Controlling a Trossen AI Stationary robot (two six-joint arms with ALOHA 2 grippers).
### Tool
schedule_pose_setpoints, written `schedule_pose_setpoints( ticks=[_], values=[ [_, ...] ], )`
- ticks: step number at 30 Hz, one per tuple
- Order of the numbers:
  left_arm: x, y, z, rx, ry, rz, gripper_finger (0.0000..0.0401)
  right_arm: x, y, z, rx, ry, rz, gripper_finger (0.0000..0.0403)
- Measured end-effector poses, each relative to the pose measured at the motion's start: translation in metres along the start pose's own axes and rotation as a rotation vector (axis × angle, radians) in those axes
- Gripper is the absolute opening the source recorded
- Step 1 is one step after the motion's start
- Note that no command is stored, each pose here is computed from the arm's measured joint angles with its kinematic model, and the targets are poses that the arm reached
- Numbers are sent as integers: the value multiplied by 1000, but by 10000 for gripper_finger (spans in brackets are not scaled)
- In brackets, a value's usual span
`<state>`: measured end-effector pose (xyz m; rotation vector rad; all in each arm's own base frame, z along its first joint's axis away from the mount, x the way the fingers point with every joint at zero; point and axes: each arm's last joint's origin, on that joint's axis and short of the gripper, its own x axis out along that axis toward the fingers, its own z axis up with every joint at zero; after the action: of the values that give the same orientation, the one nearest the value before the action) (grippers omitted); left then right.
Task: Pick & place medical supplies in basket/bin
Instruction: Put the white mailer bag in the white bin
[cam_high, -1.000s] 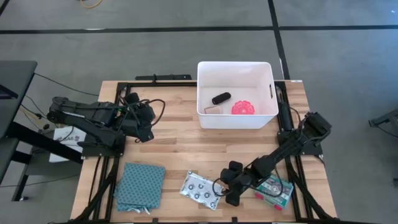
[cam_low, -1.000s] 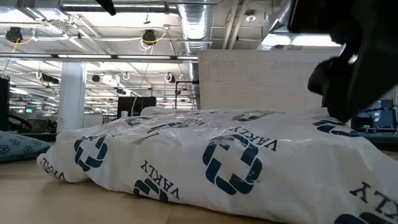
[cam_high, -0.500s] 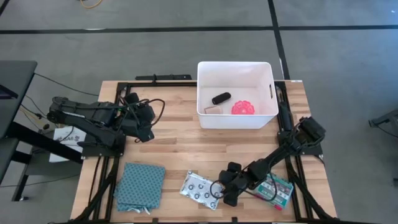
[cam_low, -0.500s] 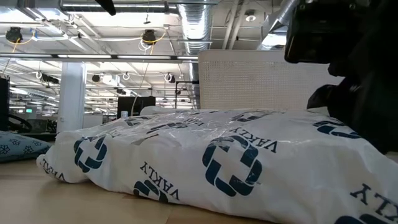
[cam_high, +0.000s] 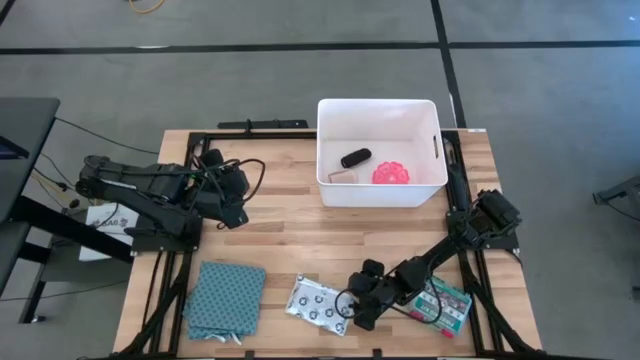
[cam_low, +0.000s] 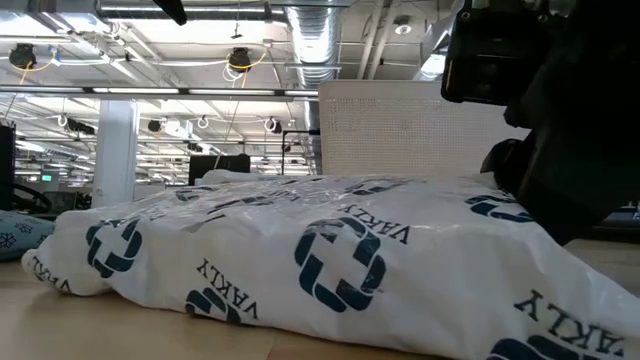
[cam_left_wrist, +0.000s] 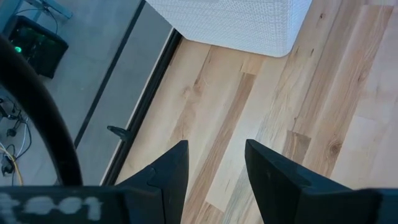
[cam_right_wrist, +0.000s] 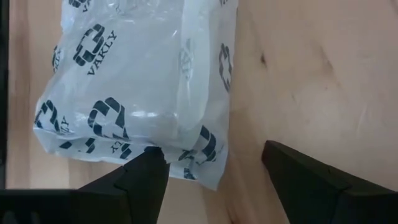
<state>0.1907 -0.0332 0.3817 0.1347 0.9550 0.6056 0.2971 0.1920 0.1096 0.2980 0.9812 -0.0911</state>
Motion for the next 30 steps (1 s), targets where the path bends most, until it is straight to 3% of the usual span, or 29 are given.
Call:
schedule_pose_setpoints(
  ticks=[5,12,16,23,30],
  values=[
    [0,0,0,-1,0,1,148,5,-3,-1,-12,-26,-48,218],
    [0,0,0,-1,0,1,148,15,-14,7,57,-64,-92,86],
    [0,0,0,-1,0,1,148,20,-18,17,95,-163,-101,11],
    [0,0,0,-1,-1,3,148,19,-19,41,88,-286,-78,2],
    [0,0,0,-1,-2,4,148,11,-10,62,83,-251,-108,1]
  ],
)
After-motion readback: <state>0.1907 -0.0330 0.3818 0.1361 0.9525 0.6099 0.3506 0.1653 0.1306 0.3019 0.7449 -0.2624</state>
